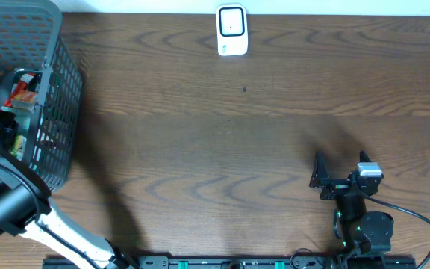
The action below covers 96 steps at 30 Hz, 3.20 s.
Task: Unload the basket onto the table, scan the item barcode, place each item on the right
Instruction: 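Grasp the green tea drink carton in the basket with the left gripper, then lift the carton out and carry it toward the white scanner, then release the green tea carton onto the table right of center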
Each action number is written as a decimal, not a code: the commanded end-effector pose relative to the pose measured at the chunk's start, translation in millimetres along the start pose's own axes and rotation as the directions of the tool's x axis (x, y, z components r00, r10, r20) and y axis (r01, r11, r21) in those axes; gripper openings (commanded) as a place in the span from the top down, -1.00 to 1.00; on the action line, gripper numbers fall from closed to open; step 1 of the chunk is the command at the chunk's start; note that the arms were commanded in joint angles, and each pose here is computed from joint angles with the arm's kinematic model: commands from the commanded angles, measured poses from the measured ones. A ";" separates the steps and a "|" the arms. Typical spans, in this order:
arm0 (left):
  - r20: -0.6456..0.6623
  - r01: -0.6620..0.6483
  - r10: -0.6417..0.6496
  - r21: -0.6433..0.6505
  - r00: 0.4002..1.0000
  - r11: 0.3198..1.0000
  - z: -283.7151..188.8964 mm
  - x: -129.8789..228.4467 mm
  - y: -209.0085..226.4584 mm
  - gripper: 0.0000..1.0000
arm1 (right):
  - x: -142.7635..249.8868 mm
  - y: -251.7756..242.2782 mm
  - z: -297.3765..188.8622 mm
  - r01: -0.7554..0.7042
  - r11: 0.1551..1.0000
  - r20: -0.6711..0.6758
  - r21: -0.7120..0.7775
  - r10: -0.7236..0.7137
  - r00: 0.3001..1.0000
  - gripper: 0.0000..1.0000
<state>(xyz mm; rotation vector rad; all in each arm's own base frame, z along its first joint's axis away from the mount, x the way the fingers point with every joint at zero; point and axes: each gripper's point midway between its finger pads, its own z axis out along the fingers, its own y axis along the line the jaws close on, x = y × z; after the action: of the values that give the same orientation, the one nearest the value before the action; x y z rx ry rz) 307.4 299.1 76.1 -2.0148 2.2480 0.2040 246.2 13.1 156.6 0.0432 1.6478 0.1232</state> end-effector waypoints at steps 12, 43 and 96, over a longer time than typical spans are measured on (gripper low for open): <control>0.343 -0.111 0.009 0.278 0.939 0.954 -168.8 -11.6 -11.3 0.31 | 0.3 1.1 -0.3 -0.012 1.000 0.001 -0.005 0.012 1.000 -0.99; 0.458 -0.895 0.781 0.342 0.425 0.286 -294.6 364.4 -94.9 0.30 | 0.3 1.0 -0.3 -0.012 1.000 0.000 -0.005 0.012 1.000 -0.98; 0.402 -0.896 0.914 0.387 -0.047 -0.217 -116.2 723.3 -109.4 -0.56 | 0.3 1.0 -0.3 -0.012 1.000 0.000 -0.005 0.012 1.000 -0.98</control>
<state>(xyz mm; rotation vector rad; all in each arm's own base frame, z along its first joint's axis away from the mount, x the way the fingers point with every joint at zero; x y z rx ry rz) 330.0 -436.1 34.9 0.3419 2.8044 -0.3740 246.2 13.1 156.6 0.0432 1.6478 0.1232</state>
